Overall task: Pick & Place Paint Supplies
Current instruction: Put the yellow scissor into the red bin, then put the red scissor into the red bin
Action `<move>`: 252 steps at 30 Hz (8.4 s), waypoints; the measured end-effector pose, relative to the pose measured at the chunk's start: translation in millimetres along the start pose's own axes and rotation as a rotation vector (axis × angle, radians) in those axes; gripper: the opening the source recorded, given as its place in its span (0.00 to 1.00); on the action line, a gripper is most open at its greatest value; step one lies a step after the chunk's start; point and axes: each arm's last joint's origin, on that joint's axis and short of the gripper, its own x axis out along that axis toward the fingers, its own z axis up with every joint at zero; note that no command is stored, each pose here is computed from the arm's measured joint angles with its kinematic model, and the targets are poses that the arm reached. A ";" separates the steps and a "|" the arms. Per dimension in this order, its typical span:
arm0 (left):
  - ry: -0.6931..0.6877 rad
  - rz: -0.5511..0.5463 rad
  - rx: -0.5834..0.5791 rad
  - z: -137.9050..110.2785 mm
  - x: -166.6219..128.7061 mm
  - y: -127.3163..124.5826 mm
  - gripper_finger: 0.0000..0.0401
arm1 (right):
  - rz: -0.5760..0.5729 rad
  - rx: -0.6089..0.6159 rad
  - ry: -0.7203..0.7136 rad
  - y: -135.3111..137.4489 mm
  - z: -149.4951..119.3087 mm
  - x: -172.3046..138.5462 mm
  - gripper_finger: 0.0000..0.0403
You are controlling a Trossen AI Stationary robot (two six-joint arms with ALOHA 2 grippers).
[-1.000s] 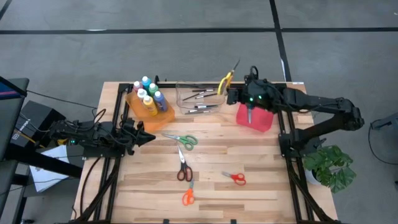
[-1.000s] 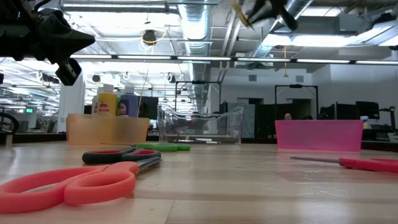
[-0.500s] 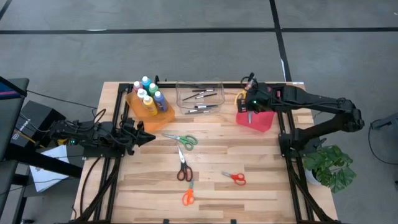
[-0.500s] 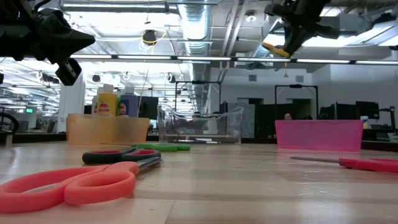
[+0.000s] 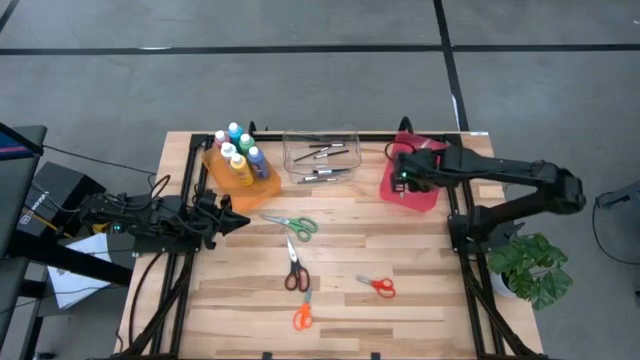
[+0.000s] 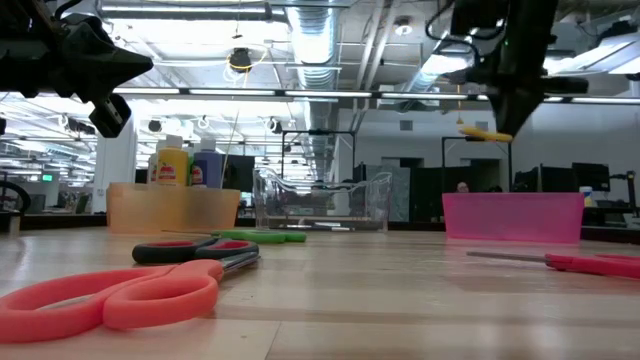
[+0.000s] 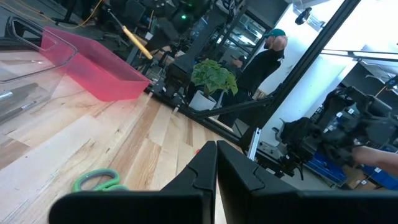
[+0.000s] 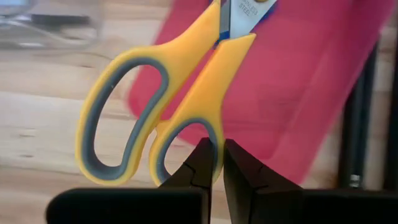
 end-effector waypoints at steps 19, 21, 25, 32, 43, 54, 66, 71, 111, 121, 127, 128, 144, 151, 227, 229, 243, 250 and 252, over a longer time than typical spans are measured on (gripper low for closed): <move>0.000 0.000 0.000 0.0 0.0 0.0 0.01 | -0.091 0.060 0.158 -50.6 27.4 73.2 0.03; 0.000 0.000 0.000 0.0 0.0 0.0 0.01 | -0.090 0.072 0.152 -53.5 26.2 80.3 0.03; 0.000 0.000 0.000 0.0 0.0 0.0 0.01 | -0.094 0.078 0.163 -58.0 21.5 90.5 0.03; 0.000 0.000 0.000 0.0 0.0 0.0 0.01 | -0.108 0.062 0.176 -63.6 11.3 104.2 0.03; 0.000 0.000 0.000 0.0 0.0 0.0 0.01 | -0.121 0.056 0.179 -68.4 3.0 114.6 0.03; 0.000 0.000 0.000 0.0 0.0 0.0 0.01 | -0.164 0.032 0.221 -63.8 1.1 126.4 0.05; 0.000 0.000 0.000 0.0 0.0 0.0 0.01 | -0.188 -0.026 0.291 -53.2 -4.0 144.4 0.09; 0.000 0.000 0.000 0.0 0.0 0.0 0.01 | -0.178 -0.022 0.288 -51.6 -2.1 143.8 0.14; 0.004 0.002 0.001 -0.2 0.0 0.2 0.01 | 0.465 -0.231 -0.008 13.9 15.8 -68.3 0.54; 0.005 0.003 0.001 -0.3 0.0 0.2 0.01 | 0.531 -0.435 0.193 76.4 -92.9 -68.5 0.54; 0.002 0.001 0.000 0.0 0.0 0.1 0.01 | 0.485 -0.535 0.267 110.9 -166.2 -42.1 0.54; 0.003 0.002 0.000 -0.1 0.0 0.1 0.01 | 0.461 -0.563 0.284 113.5 -176.8 -35.9 0.54; -0.002 -0.001 0.000 0.3 0.0 -0.1 0.01 | 0.148 -0.762 0.360 84.1 -209.2 1.7 0.54; -0.002 0.000 0.000 0.2 0.0 0.0 0.01 | 0.144 -0.804 0.405 75.1 -219.6 39.9 0.54; -0.005 -0.003 -0.001 0.5 0.0 -0.3 0.01 | 0.204 -0.847 0.368 93.3 -219.3 46.1 0.01; -0.005 -0.002 -0.001 0.5 0.0 -0.3 0.01 | 0.229 -0.834 0.340 93.4 -214.0 36.6 0.01; -0.017 -0.009 -0.003 1.6 0.0 -0.9 0.01 | 0.826 -0.686 0.061 89.0 -162.4 -61.9 0.00; -0.020 -0.011 -0.004 2.0 0.0 -1.2 0.01 | 1.011 -0.629 -0.061 85.2 -134.0 -88.0 0.00; -0.021 -0.012 -0.004 2.0 0.0 -1.2 0.01 | 1.058 -0.622 -0.087 85.2 -126.6 -93.1 0.00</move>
